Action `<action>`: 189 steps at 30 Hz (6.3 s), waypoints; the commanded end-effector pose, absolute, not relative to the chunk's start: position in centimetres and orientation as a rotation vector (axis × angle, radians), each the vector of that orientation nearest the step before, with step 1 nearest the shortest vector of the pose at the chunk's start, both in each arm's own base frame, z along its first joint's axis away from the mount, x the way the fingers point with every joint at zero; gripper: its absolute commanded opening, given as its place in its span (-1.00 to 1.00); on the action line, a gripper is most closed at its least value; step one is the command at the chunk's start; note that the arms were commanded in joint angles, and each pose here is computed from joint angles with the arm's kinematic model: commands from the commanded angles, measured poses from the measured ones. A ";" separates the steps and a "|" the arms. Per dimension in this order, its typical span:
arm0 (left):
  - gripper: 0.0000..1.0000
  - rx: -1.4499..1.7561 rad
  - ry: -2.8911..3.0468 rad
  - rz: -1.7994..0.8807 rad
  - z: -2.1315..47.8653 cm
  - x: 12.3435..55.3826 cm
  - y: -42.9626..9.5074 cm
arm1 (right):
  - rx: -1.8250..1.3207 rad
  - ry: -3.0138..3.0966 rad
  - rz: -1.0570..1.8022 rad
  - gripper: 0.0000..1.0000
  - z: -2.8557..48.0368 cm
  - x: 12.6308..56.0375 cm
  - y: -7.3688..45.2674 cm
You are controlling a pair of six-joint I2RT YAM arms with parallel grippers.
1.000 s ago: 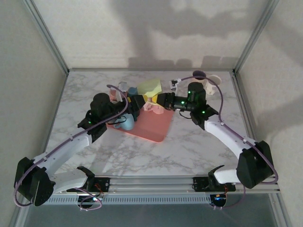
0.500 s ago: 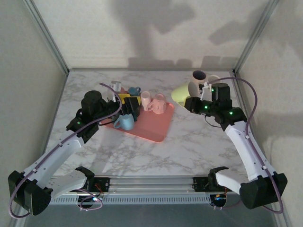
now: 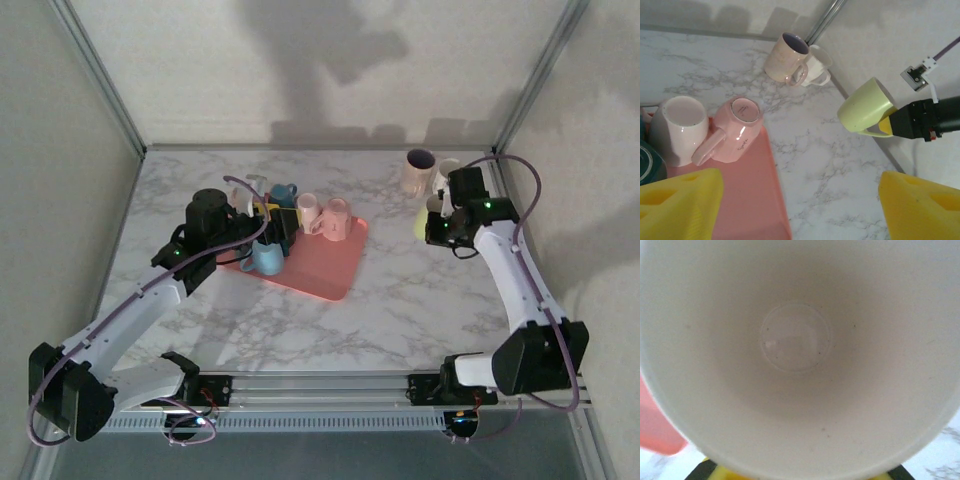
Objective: Turn the mug right side up
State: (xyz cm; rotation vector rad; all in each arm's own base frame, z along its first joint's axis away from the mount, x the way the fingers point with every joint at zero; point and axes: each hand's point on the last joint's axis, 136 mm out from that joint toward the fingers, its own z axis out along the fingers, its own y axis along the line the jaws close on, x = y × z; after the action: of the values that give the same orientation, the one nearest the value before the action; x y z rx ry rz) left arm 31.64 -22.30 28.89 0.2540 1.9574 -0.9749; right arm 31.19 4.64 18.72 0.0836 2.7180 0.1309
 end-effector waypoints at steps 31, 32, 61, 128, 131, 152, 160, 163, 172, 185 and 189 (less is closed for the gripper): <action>0.64 0.314 2.039 -0.923 26.6 32.8 -22.7 | 0.197 2.658 -0.181 -1.00 12.7 44.8 2.2; 0.64 0.318 2.045 -0.919 26.4 32.7 -22.7 | 0.193 2.660 -0.183 -1.00 12.4 45.0 2.2; 0.59 0.257 2.168 -0.661 25.9 31.3 -18.6 | 0.234 2.703 -0.071 0.04 12.6 41.7 3.7; 0.16 1.495 2.038 0.071 9.8 33.1 -10.6 | 0.087 2.489 0.771 0.18 20.6 31.3 12.0; 0.05 1.505 2.049 0.051 9.4 33.4 -10.8 | 0.099 2.489 0.778 0.17 20.6 31.3 12.0; -0.31 1.529 2.080 -0.115 7.6 32.7 -12.4 | 0.135 2.479 0.796 0.16 21.0 30.6 12.0; -0.43 1.519 2.104 -0.154 6.9 32.5 -12.7 | 0.139 2.489 0.817 0.15 20.7 30.4 12.2; -0.49 1.510 2.129 -0.172 6.3 32.6 -12.8 | 0.139 2.484 0.820 0.15 20.8 30.7 12.3; -0.80 1.455 2.177 -0.242 5.6 32.4 -13.3 | 0.134 2.481 0.836 0.15 20.9 31.3 12.5; -1.00 1.242 2.106 -0.389 11.0 31.6 -15.2 | 0.077 2.508 0.842 0.14 20.3 31.2 12.9; -1.00 1.190 2.034 -0.455 14.5 30.6 -16.1 | -0.029 2.475 0.906 0.15 20.9 30.7 13.8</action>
State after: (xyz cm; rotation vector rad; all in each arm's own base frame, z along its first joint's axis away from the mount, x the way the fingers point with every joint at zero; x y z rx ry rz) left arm 31.18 -14.18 10.16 1.2667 2.1484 -0.3241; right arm 31.02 12.75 19.78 0.0891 2.5166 0.8412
